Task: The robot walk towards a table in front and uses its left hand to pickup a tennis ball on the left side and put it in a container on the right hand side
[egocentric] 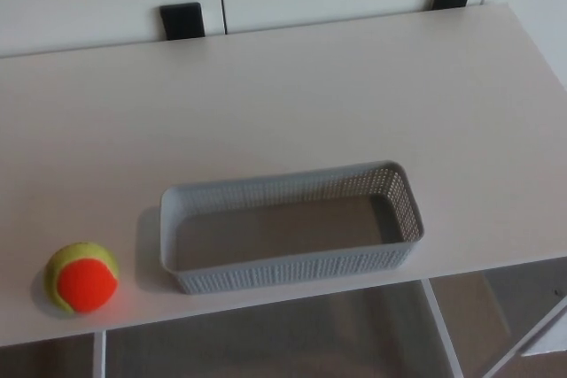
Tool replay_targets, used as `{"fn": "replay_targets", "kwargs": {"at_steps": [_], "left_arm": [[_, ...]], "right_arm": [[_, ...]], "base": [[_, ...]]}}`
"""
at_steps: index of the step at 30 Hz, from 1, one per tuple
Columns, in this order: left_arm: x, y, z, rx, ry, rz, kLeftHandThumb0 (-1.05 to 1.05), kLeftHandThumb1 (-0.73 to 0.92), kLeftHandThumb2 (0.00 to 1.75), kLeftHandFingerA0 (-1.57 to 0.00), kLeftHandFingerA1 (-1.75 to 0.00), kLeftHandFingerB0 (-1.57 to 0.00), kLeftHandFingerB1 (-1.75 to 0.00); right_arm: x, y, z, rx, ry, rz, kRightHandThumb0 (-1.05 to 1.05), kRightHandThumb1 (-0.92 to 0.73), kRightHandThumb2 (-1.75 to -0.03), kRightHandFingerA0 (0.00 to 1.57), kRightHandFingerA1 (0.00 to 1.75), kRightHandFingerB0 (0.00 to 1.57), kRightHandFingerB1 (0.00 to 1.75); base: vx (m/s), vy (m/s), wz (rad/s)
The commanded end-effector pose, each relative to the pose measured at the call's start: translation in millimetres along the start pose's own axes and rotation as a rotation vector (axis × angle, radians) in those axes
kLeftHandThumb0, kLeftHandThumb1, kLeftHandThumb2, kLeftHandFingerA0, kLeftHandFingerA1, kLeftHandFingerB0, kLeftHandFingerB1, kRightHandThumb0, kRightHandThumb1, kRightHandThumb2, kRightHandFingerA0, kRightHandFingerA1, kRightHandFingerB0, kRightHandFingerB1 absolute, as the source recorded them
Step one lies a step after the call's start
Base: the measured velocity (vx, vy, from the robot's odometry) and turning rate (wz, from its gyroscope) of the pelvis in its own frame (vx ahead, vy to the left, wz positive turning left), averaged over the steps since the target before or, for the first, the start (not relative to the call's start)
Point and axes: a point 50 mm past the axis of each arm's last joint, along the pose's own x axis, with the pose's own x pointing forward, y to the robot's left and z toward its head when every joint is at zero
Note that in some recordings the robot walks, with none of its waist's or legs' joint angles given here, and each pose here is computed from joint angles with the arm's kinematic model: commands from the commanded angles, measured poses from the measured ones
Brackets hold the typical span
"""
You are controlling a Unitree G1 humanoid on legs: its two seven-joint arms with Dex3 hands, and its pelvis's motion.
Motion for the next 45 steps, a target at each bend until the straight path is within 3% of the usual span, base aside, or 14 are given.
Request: {"fn": "replay_targets", "kwargs": {"at_steps": [1, 3, 7, 14, 16, 17, 20, 25, 27, 28, 30, 35, 36, 45], "left_arm": [[20.0, -6.3, -11.5, 0.022, -0.004, 0.047, -0.28, 0.34, 0.88, 0.00, -0.49, 0.00, -0.49], [23.3, -8.1, -27.0, 0.033, 0.041, 0.041, -0.48, 0.35, 0.74, -0.01, -0.41, 0.00, -0.23], [22.9, -10.6, -58.4, 0.037, 0.127, 0.017, -0.48, 0.48, 0.56, -0.09, -0.31, -0.02, -0.22], [3.4, -20.8, -119.9, 0.083, 0.321, -0.014, -0.64, 0.41, 0.77, -0.04, -0.36, -0.09, -0.16], [-5.0, -26.8, -133.9, 0.080, 0.376, -0.039, -0.64, 0.41, 0.78, -0.05, -0.34, -0.06, -0.18], [-7.0, -28.9, -137.2, 0.085, 0.382, -0.044, -0.68, 0.43, 0.79, -0.05, -0.35, -0.10, -0.15], [-14.8, -37.4, -145.6, 0.095, 0.415, -0.076, -0.65, 0.50, 0.56, -0.10, -0.30, -0.03, -0.23], [-24.0, -47.6, -153.6, 0.117, 0.442, -0.124, -0.66, 0.40, 0.75, -0.07, -0.35, -0.05, -0.16], [-27.8, -50.3, -155.8, 0.123, 0.459, -0.143, -0.67, 0.42, 0.81, -0.05, -0.33, -0.05, -0.14], [-28.9, -51.3, -156.8, 0.124, 0.462, -0.146, -0.68, 0.50, 0.56, -0.07, -0.30, 0.00, -0.24], [-31.9, -54.3, -160.0, 0.115, 0.480, -0.154, -0.67, 0.42, 0.79, -0.05, -0.29, -0.07, -0.13], [-34.1, -61.1, -164.0, 0.127, 0.485, -0.181, -0.68, 0.50, 0.56, -0.07, -0.30, -0.01, -0.24], [-33.4, -63.3, -164.5, 0.125, 0.482, -0.186, -0.69, 0.43, 0.80, -0.06, -0.33, -0.09, -0.13], [-34.5, -76.0, -169.3, 0.094, 0.485, -0.188, -0.70, 0.44, 0.81, -0.06, -0.35, -0.09, -0.13]], "right_arm": [[2.3, -11.2, 0.7, 0.007, 0.019, -0.034, -0.67, -0.59, -0.58, 0.71, 0.66, 0.49, 0.47], [3.5, -11.6, 1.0, 0.011, 0.027, -0.036, -0.66, -0.59, -0.58, 0.71, 0.66, 0.48, 0.46], [3.4, -11.0, 1.5, 0.016, 0.025, -0.029, -0.66, -0.59, -0.58, 0.69, 0.65, 0.47, 0.47], [3.2, -9.1, -1.0, 0.028, 0.031, -0.029, -0.67, -0.58, -0.58, 0.71, 0.68, 0.48, 0.47], [3.2, -9.0, -0.6, 0.021, 0.032, -0.028, -0.67, -0.43, -0.90, 0.67, 0.74, 0.43, 0.58], [3.3, -9.5, -0.3, 0.026, 0.032, -0.026, -0.66, -0.58, -0.58, 0.71, 0.68, 0.49, 0.47], [3.8, -10.2, 0.6, 0.034, 0.026, -0.029, -0.66, -0.58, -0.58, 0.70, 0.67, 0.48, 0.47], [4.3, -10.7, 0.9, 0.032, 0.029, -0.031, -0.67, -0.58, -0.58, 0.71, 0.68, 0.48, 0.46], [4.3, -10.1, 1.8, 0.036, 0.019, -0.025, -0.67, -0.43, -0.90, 0.67, 0.73, 0.42, 0.57], [4.0, -10.0, 2.0, 0.036, 0.014, -0.023, -0.68, -0.58, -0.58, 0.70, 0.69, 0.48, 0.48], [3.5, -9.6, 2.7, 0.034, 0.011, -0.019, -0.68, -0.58, -0.58, 0.69, 0.69, 0.48, 0.49], [4.7, -9.8, 1.2, 0.027, 0.027, -0.019, -0.67, -0.59, -0.58, 0.68, 0.66, 0.48, 0.46], [5.6, -9.8, 2.2, 0.027, 0.026, -0.020, -0.67, -0.58, -0.57, 0.69, 0.67, 0.47, 0.47], [7.4, -9.6, 6.2, 0.020, 0.013, -0.017, -0.68, -0.59, -0.58, 0.68, 0.67, 0.46, 0.46]], "base": [[0.00, 0.000, 0.00], [0.00, 0.000, 0.00], [0.00, 0.000, 0.00], [0.00, 0.000, 0.00], [0.00, 0.000, 0.00], [0.00, 0.000, 0.00], [0.00, 0.000, 0.00], [0.00, 0.000, 0.00], [0.00, 0.000, 0.00], [0.00, 0.000, 0.00], [0.00, 0.000, 0.00], [0.00, 0.000, 0.00], [0.00, 0.000, 0.00], [0.00, 0.000, 0.00]]}}
